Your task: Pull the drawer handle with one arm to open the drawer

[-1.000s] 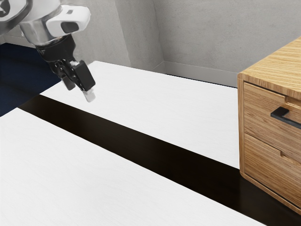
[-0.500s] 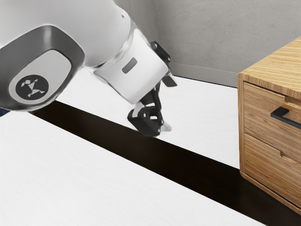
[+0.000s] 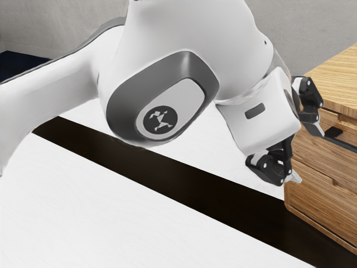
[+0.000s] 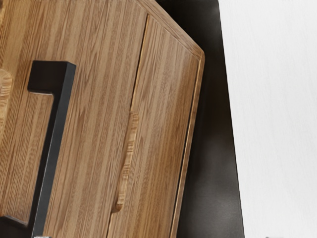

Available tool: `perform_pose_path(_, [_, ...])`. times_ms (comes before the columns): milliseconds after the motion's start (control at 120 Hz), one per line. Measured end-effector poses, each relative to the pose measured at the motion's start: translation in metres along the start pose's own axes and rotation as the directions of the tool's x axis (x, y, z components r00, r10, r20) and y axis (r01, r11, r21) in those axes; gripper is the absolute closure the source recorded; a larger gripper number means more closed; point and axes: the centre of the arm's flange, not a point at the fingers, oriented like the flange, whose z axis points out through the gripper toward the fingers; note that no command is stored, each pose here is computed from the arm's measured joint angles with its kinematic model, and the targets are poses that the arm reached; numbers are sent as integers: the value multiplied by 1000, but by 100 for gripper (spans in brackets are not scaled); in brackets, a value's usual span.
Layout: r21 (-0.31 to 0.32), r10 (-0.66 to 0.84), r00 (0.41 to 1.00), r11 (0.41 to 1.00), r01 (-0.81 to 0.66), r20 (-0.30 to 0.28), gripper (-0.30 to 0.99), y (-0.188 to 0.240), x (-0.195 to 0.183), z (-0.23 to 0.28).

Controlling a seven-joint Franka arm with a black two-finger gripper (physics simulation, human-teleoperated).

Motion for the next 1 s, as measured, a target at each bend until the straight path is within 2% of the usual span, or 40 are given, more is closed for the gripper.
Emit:
perform_pose_path(100, [37,29,999,999,-29,-18,21,-13,-3,0])
perform_pose_path(317, [64,118,989,992,-113,-91,29,-26,27,16])
perform_pose_path(525, [55,114,991,992,-110,-75,33,-42,0,50])
perform_pose_path(817, [61,146,985,988,-141,-92,39,-49,1,77])
perform_pose_path(1000, [58,165,981,985,-160,-100,54,-46,6,87])
